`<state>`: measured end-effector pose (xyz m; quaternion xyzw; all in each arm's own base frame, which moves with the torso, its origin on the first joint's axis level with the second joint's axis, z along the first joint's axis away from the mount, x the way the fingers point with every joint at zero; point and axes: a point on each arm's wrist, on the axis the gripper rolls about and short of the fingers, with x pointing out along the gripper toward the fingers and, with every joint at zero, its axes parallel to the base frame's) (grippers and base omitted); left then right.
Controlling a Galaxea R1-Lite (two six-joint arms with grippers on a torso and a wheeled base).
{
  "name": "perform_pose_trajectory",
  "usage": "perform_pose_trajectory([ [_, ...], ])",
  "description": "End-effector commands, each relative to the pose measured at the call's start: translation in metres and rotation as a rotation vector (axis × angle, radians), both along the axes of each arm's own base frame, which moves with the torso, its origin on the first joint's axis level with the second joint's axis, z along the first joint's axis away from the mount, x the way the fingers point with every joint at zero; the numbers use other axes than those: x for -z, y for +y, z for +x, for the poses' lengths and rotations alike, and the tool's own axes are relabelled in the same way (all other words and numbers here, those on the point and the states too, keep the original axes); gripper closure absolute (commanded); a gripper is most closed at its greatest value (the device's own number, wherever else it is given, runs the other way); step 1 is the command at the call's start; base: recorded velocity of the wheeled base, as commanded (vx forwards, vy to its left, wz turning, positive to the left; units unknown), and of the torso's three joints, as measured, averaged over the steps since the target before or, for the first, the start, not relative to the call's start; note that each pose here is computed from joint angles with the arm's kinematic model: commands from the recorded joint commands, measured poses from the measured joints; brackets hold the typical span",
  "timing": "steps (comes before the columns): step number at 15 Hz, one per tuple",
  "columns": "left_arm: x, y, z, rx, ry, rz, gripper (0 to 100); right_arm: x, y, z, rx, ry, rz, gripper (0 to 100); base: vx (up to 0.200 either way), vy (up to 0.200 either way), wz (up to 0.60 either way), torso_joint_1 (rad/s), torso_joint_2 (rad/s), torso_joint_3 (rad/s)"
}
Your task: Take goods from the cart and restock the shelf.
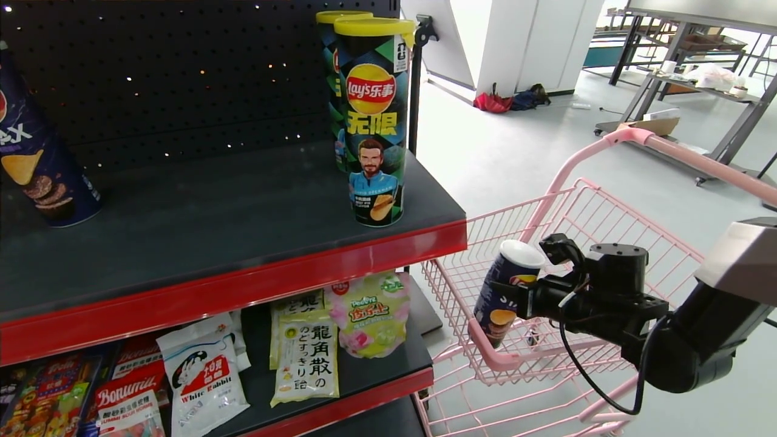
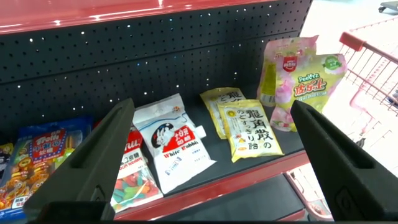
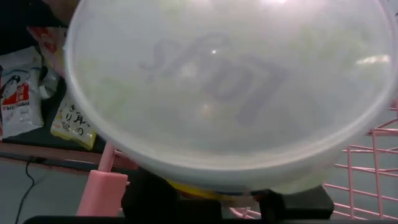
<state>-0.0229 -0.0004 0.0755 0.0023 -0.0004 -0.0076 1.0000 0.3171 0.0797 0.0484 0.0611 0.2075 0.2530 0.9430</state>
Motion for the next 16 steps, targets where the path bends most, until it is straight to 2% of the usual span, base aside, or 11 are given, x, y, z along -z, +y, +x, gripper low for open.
perform_pose_trajectory([
  [1, 0.000, 0.000, 0.000, -0.001, 0.001, 0.001, 0, -0.079, -0.001, 0.000, 0.030, -0.166, 0.026, 100, 0.000, 0.000, 0.00, 0.000, 0.00, 0.000],
  [4, 0.000, 0.000, 0.000, 0.002, 0.001, 0.008, 0, -0.170, -0.009, -0.030, 0.073, -0.257, 0.026, 100, 0.000, 0.000, 0.00, 0.000, 0.00, 0.000],
  [6, 0.000, 0.000, 0.000, 0.000, 0.001, 0.008, 0, -0.205, -0.019, -0.062, 0.137, -0.268, 0.000, 100, 0.000, 0.000, 0.00, 0.000, 0.00, 0.000],
  [7, 0.000, 0.000, 0.000, 0.002, 0.001, 0.006, 0, -0.218, -0.028, -0.093, 0.212, -0.253, -0.067, 100, 0.000, 0.000, 0.00, 0.000, 0.00, 0.000],
  [9, 0.000, 0.000, 0.000, 0.002, 0.001, 0.006, 0, -0.223, -0.042, -0.149, 0.251, -0.223, -0.122, 100, 0.000, 0.000, 0.00, 0.000, 0.00, 0.000],
  [12, 0.000, 0.000, 0.000, 0.002, 0.002, 0.005, 0, -0.201, -0.066, -0.221, 0.350, -0.139, -0.225, 100, 0.000, 0.000, 0.00, 0.000, 0.00, 0.000],
  [16, 0.000, 0.000, 0.000, 0.002, 0.002, 0.005, 0, -0.168, -0.078, -0.258, 0.469, -0.142, -0.298, 100, 0.000, 0.000, 0.00, 0.000, 0.00, 0.000],
])
